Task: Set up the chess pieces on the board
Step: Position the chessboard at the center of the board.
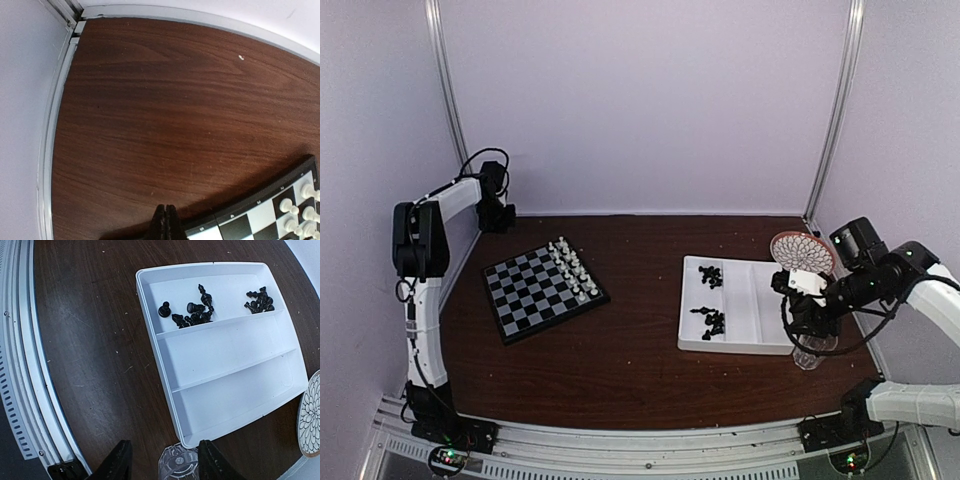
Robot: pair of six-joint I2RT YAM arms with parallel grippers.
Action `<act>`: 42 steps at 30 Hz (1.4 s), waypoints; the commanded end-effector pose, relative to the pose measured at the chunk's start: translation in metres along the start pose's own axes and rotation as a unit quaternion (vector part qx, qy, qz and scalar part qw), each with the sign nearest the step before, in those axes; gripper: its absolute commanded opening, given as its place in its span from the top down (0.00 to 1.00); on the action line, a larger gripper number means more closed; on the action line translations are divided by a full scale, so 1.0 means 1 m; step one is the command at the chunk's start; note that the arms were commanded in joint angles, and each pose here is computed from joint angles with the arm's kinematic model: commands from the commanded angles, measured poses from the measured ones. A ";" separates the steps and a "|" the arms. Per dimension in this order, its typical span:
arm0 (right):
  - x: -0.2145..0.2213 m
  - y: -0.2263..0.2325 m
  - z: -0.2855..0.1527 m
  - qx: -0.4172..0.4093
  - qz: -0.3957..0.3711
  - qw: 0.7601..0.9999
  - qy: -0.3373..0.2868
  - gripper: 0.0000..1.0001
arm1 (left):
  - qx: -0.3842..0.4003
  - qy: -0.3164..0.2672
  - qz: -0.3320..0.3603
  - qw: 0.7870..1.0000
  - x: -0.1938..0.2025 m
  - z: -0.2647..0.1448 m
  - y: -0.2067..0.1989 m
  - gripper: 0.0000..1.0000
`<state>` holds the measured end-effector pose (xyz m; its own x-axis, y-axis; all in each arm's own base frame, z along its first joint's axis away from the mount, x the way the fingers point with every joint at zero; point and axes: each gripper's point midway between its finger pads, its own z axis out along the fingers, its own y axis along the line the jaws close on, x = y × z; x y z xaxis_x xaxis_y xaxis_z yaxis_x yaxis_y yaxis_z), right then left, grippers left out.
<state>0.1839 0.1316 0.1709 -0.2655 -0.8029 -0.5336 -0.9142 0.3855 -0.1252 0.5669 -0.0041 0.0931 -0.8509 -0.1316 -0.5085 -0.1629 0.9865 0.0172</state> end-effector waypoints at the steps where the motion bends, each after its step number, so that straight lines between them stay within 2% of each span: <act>1: 0.001 0.010 -0.002 -0.010 0.024 1.000 -0.013 0.52 | -0.001 0.030 0.019 0.999 -0.002 0.017 0.004 1.00; 13: -0.009 0.005 -0.001 -0.016 0.041 0.999 -0.026 0.52 | 0.071 0.077 0.018 0.994 0.021 0.061 0.000 0.99; 20: -0.007 0.004 0.005 -0.011 0.046 0.998 -0.035 0.52 | 0.143 0.094 0.029 0.985 0.037 0.060 -0.024 1.00; 25: -0.008 0.001 0.010 -0.009 0.047 0.998 -0.038 0.52 | 0.165 0.103 0.032 0.980 0.045 0.055 -0.032 1.00; 32: -0.010 -0.006 0.018 -0.005 0.047 0.998 -0.042 0.52 | 0.235 0.112 0.041 0.965 0.062 0.030 -0.056 1.00; 40: -0.011 -0.002 0.018 -0.013 0.043 0.998 -0.043 0.52 | 0.221 0.155 0.052 0.961 0.104 -0.016 -0.074 1.00; 42: -0.011 -0.003 0.018 -0.009 0.041 0.998 -0.045 0.52 | 0.200 0.175 0.052 0.963 0.130 -0.028 -0.071 1.00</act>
<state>0.1959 0.1450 0.1589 -0.3268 -0.7372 -0.5914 -0.8943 0.4436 -0.0588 0.5020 -0.0767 0.0289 -0.9660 -0.0049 -0.2586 0.0833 0.9407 -0.3289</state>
